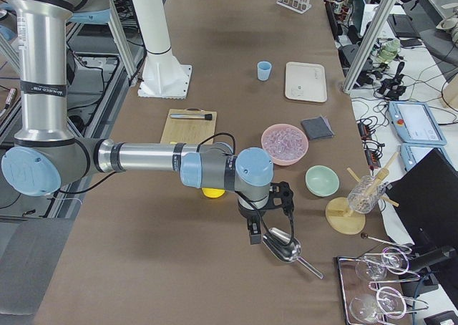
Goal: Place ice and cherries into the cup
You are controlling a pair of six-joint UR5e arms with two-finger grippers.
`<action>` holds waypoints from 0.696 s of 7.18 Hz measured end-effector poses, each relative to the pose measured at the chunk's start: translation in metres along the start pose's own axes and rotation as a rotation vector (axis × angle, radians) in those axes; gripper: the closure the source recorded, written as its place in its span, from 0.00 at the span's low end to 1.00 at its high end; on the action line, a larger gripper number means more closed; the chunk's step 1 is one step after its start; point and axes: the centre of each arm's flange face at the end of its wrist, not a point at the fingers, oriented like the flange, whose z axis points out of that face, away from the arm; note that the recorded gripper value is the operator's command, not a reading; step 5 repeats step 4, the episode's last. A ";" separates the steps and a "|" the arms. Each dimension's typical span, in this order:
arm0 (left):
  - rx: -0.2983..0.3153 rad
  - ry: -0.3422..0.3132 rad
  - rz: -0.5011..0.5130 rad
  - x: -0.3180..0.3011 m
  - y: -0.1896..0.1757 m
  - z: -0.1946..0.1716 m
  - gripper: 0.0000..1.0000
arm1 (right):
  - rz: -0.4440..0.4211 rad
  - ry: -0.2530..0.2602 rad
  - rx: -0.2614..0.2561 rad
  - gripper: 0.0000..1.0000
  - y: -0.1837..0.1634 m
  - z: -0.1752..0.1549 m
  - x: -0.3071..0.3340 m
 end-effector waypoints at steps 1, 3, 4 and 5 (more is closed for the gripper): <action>-0.012 -0.011 0.000 0.006 -0.010 -0.004 0.02 | -0.001 -0.004 -0.001 0.00 -0.003 0.000 -0.002; -0.031 0.019 -0.001 0.006 0.002 0.000 0.02 | -0.005 -0.009 -0.001 0.00 -0.007 0.000 -0.006; -0.038 0.062 -0.002 0.008 0.011 0.004 0.02 | -0.007 -0.009 0.000 0.00 -0.010 -0.001 -0.007; -0.038 0.062 -0.002 0.008 0.011 0.004 0.02 | -0.007 -0.009 0.000 0.00 -0.010 -0.001 -0.007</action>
